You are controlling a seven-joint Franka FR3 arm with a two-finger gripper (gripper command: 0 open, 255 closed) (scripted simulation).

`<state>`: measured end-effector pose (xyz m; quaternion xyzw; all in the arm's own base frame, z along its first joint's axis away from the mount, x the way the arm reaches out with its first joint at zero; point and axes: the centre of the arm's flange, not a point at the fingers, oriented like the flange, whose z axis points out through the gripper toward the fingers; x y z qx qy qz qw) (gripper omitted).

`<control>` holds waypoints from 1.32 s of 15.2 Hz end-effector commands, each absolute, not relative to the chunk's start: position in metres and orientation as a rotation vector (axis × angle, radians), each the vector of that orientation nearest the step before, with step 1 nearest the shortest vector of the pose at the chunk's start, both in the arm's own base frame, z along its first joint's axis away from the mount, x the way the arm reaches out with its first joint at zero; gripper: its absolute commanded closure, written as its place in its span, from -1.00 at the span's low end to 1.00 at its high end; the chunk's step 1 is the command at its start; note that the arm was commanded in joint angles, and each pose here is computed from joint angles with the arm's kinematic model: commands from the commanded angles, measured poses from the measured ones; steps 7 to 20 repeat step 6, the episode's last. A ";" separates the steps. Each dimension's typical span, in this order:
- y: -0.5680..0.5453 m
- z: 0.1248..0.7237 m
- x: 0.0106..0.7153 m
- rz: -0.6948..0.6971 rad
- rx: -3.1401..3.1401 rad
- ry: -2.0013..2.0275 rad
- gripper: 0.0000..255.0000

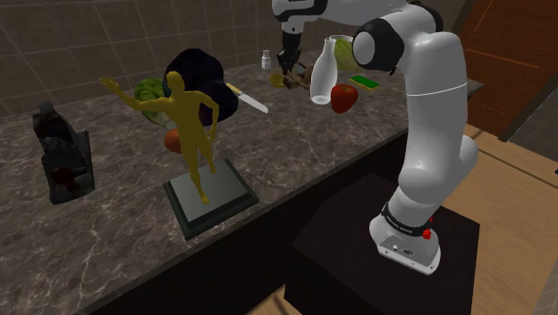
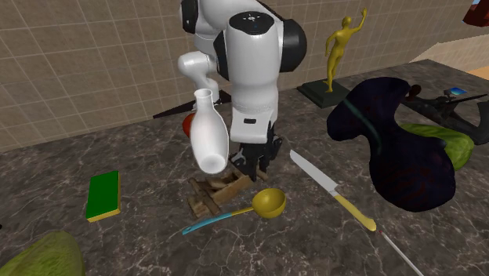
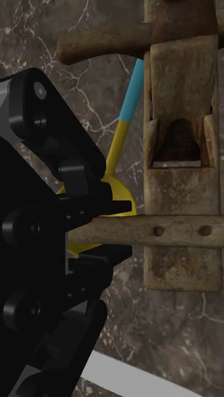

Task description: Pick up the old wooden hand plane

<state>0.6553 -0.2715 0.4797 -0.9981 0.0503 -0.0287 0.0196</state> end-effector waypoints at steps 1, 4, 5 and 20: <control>-0.272 0.491 0.655 -0.090 -3.097 0.156 1.00; -0.272 0.507 0.655 -0.090 -3.097 0.156 1.00; -0.272 0.508 0.655 -0.090 -3.097 0.156 1.00; -0.272 0.508 0.655 -0.090 -3.097 0.156 1.00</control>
